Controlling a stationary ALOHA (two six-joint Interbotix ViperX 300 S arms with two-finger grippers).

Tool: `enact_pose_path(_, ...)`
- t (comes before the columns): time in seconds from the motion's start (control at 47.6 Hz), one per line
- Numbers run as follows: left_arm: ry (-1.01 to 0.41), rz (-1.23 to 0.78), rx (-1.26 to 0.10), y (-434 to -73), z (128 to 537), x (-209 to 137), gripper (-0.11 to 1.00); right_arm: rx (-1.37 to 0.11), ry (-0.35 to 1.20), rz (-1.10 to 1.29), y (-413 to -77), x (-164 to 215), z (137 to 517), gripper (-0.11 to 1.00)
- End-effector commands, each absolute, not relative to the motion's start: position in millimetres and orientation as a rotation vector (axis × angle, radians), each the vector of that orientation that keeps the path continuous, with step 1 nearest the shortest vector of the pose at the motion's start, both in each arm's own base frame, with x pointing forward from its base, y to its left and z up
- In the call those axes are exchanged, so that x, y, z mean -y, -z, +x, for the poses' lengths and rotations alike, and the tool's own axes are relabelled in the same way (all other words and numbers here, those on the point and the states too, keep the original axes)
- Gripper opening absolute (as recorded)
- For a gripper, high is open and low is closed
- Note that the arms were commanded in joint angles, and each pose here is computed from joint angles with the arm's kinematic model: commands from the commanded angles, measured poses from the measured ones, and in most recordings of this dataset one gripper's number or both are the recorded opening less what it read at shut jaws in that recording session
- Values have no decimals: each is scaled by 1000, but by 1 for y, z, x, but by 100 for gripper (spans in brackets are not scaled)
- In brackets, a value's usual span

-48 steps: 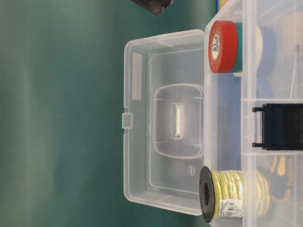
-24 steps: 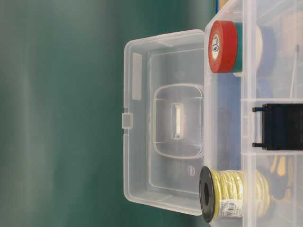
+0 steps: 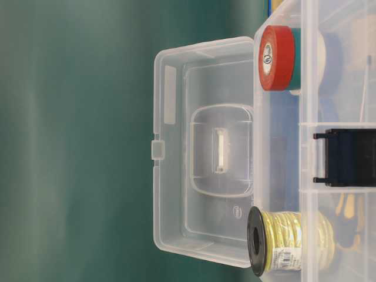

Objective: Open the tool box with both arms.

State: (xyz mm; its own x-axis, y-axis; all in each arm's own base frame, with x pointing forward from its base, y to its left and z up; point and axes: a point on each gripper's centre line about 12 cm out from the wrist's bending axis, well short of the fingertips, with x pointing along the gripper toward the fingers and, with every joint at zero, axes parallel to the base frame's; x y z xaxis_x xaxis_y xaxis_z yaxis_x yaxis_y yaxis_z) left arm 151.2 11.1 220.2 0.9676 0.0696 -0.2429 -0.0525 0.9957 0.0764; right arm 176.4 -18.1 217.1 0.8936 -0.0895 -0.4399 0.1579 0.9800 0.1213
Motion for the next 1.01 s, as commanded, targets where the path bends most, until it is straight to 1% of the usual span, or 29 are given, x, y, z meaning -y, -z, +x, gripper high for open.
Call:
enact_pose_path(0.0,-47,65,-249,-219,151,-9,79,-432,128,162,-218,18,177,83)
enact_pose_path(0.231,-29,66,-251,-215,151,-6,79,-440,128,164,-213,18,176,83)
enact_pose_path(0.987,-29,66,-257,-215,151,-6,79,-436,122,163,-214,17,176,83)
